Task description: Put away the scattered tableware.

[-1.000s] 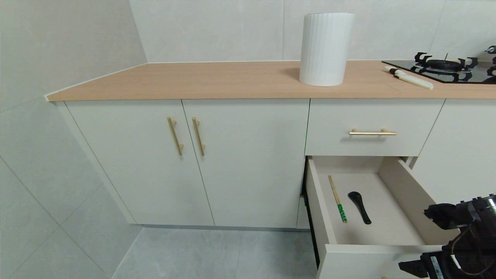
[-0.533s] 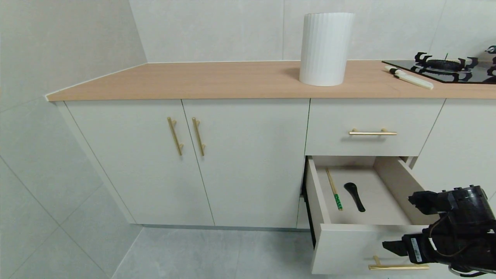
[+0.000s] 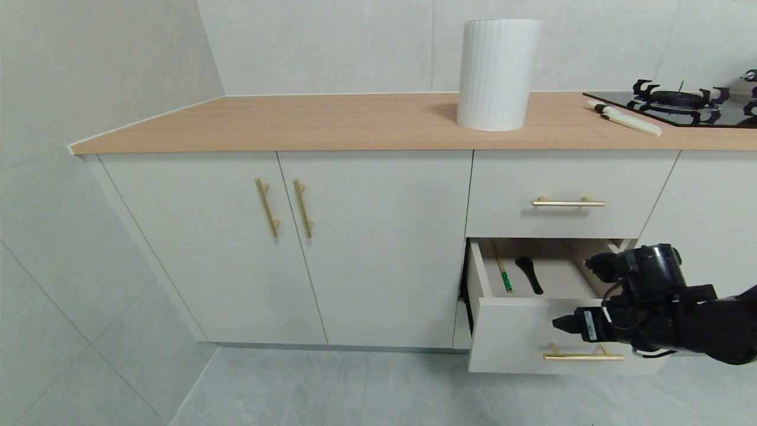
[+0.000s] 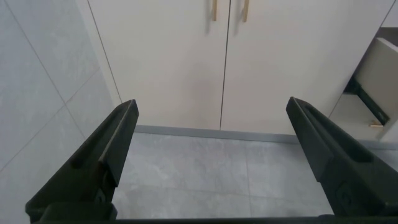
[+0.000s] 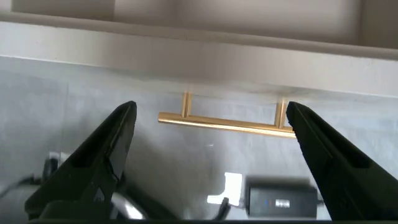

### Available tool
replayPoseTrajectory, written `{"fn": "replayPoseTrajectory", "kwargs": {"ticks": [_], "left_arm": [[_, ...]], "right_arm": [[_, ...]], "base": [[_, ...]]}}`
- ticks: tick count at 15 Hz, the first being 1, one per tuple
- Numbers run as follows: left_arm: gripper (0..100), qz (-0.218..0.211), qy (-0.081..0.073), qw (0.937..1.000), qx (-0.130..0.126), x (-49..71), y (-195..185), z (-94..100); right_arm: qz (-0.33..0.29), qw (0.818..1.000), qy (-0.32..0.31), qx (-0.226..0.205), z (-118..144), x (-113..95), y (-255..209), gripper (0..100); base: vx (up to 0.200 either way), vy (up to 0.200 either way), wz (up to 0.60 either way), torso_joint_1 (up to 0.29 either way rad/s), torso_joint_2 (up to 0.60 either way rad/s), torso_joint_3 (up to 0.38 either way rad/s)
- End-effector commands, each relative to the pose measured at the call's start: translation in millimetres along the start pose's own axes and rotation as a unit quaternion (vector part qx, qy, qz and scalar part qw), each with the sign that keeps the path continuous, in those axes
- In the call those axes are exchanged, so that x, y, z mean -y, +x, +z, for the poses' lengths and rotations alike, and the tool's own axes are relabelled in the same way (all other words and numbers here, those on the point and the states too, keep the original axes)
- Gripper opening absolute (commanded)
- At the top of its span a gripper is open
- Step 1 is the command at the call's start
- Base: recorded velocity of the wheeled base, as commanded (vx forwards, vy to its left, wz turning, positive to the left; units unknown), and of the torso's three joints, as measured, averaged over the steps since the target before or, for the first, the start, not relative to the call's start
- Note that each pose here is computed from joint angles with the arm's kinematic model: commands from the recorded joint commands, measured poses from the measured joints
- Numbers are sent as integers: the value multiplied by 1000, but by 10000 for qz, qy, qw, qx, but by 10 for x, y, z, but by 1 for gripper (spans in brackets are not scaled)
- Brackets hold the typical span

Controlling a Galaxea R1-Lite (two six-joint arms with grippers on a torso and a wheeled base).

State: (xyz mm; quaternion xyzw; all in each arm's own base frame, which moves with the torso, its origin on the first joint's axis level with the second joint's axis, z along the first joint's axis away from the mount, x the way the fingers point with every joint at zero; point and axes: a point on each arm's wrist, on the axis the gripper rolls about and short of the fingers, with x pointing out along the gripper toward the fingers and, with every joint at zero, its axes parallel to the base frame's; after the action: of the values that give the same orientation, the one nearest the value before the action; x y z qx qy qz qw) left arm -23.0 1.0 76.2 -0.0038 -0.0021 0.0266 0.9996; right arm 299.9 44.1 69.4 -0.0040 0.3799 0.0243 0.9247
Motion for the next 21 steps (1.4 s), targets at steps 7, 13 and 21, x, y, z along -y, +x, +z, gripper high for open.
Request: {"fn": "replayPoseTrajectory", "kwargs": {"ticks": [7, 13, 21], "left_arm": [[100, -5, -1, 10000, -5, 0, 0, -1], [100, -5, -1, 10000, 3, 0, 0, 0], [100, -5, -1, 10000, 3, 0, 0, 0]], "right_arm": [[-162, 9983, 75, 554, 579, 119, 769, 100], [-385, 9941, 330, 955, 777, 362, 1020, 100], [-877, 9792, 541, 1747, 765, 431, 1371, 100]], "base": [[0, 0, 0, 0, 0, 0], [0, 0, 0, 0, 0, 0], [0, 0, 0, 0, 0, 0]]}}
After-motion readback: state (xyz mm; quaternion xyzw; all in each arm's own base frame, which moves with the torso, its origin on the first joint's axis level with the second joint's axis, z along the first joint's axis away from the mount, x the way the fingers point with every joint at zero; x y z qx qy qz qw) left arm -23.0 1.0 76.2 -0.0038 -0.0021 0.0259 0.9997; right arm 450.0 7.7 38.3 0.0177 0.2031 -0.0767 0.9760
